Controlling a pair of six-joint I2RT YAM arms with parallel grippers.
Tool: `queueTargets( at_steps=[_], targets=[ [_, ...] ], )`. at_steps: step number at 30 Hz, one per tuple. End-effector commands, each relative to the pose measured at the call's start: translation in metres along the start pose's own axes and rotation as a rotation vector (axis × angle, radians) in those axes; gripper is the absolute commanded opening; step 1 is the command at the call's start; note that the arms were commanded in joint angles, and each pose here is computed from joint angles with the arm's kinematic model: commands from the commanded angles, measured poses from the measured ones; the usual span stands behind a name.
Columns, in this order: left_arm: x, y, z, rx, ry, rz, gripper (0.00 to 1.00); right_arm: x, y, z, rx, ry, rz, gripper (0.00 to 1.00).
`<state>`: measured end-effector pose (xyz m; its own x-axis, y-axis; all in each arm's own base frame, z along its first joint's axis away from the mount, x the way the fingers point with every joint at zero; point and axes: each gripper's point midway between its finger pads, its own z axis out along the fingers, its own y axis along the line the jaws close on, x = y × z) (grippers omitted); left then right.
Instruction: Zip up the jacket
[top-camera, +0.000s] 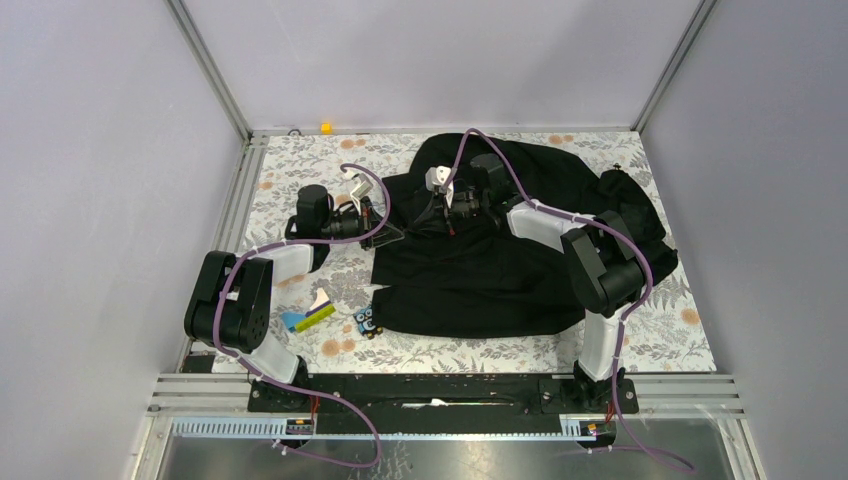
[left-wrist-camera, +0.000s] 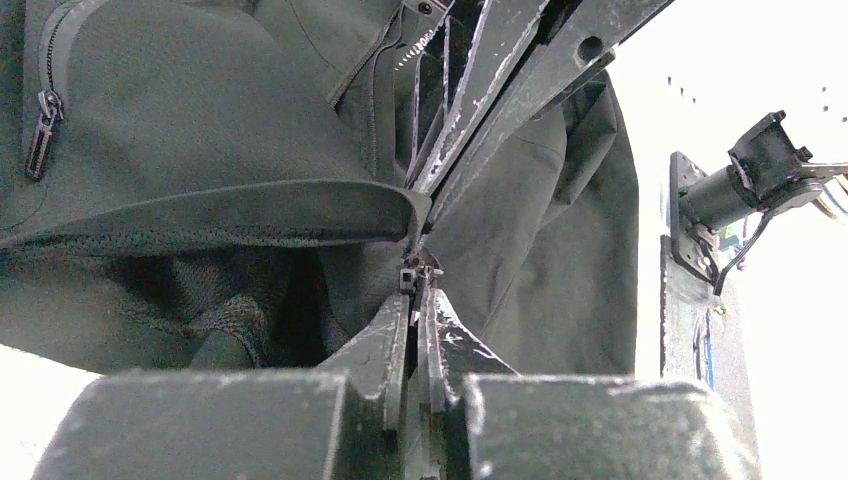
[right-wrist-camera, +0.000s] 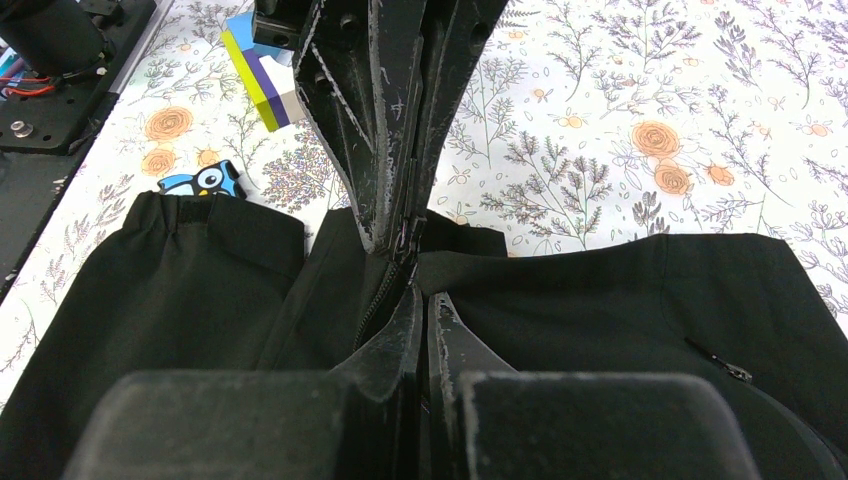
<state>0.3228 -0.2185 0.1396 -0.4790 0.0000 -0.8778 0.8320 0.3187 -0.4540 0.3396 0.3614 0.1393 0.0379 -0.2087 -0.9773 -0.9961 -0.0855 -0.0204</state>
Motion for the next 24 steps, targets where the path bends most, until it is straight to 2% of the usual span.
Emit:
queueTargets(
  at_steps=[1,24],
  targets=[
    [-0.019,-0.001,0.002,0.030,-0.035,0.081,0.00,-0.024,0.005,0.008,-0.043,-0.036,-0.068,0.00],
    [-0.016,-0.008,0.005,0.054,-0.025,0.097,0.00,-0.032,0.010,0.010,-0.060,-0.077,-0.064,0.00]
  ],
)
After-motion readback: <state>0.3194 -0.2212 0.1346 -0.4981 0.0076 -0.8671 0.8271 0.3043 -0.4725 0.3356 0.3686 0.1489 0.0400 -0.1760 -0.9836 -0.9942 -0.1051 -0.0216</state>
